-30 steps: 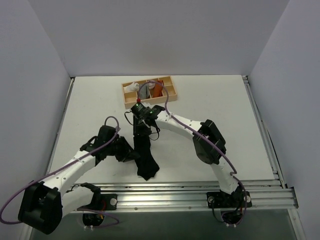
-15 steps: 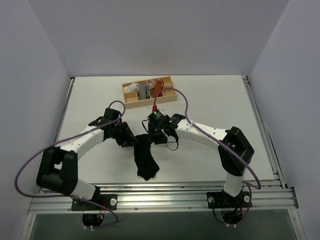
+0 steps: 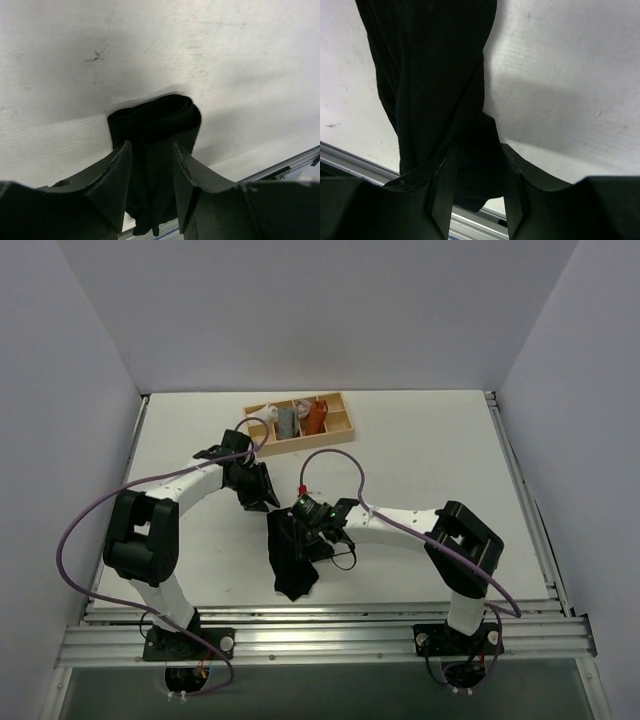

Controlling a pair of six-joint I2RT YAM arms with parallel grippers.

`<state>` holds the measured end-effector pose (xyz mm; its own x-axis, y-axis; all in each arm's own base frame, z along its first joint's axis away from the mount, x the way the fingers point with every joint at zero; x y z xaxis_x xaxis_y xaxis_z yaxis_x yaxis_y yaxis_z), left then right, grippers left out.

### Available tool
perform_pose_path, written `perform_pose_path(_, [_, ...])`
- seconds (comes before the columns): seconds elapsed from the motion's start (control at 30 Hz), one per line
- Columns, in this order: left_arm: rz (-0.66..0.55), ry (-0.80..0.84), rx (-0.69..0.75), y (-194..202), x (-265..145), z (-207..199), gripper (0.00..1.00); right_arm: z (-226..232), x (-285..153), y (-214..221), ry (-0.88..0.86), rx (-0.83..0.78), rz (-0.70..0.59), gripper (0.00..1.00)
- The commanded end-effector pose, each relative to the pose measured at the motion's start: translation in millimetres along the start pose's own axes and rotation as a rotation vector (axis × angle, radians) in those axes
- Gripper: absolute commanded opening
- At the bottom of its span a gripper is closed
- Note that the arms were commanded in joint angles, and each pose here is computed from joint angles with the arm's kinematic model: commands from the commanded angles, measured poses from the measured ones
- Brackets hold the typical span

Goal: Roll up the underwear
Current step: Fold the underwear

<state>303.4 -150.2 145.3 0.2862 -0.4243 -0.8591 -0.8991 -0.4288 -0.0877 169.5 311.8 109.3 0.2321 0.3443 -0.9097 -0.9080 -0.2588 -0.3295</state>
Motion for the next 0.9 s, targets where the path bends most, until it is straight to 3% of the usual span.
perform_pose_path(0.0, [0.029, -0.071, 0.031, -1, 6, 10, 0.46, 6, -9, 4, -0.012, 0.013, -0.030, 0.34])
perform_pose_path(0.13, [0.051, -0.042, 0.054, 0, 9, 10, 0.45, 9, -8, 14, 0.010, 0.008, -0.026, 0.34])
perform_pose_path(0.23, [0.062, -0.045, 0.069, 1, 13, 13, 0.35, 5, -7, 21, 0.031, 0.012, -0.016, 0.34])
perform_pose_path(0.33, [0.055, -0.062, 0.070, 0, 17, 19, 0.15, 0, -8, 33, 0.062, 0.021, -0.013, 0.34])
perform_pose_path(0.37, [0.052, -0.062, 0.065, -1, 18, 23, 0.03, 1, -12, 36, 0.055, 0.030, -0.014, 0.33])
perform_pose_path(0.4, [0.049, -0.062, 0.061, -1, 18, 26, 0.02, -4, -10, 40, 0.088, 0.036, -0.025, 0.33])
perform_pose_path(0.7, [0.036, -0.012, 0.041, -6, 10, 39, 0.04, -11, -20, 55, 0.099, 0.071, -0.060, 0.34])
perform_pose_path(0.87, [0.063, 0.264, 0.193, -5, -9, 6, 0.41, -8, -21, 50, 0.106, 0.053, -0.068, 0.34])
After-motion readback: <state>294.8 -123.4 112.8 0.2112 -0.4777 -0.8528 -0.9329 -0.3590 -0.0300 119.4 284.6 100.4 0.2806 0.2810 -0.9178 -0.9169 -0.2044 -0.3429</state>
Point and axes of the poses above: each gripper's point midway between its finger pads, its own x axis out along the fingers, its own z axis along the line the jaws close on, y = z × x, the point moved 9 cm from there along -x, back along the fingers, and after that the axes turned 11 degrees about -x, right-handed, at the moved point
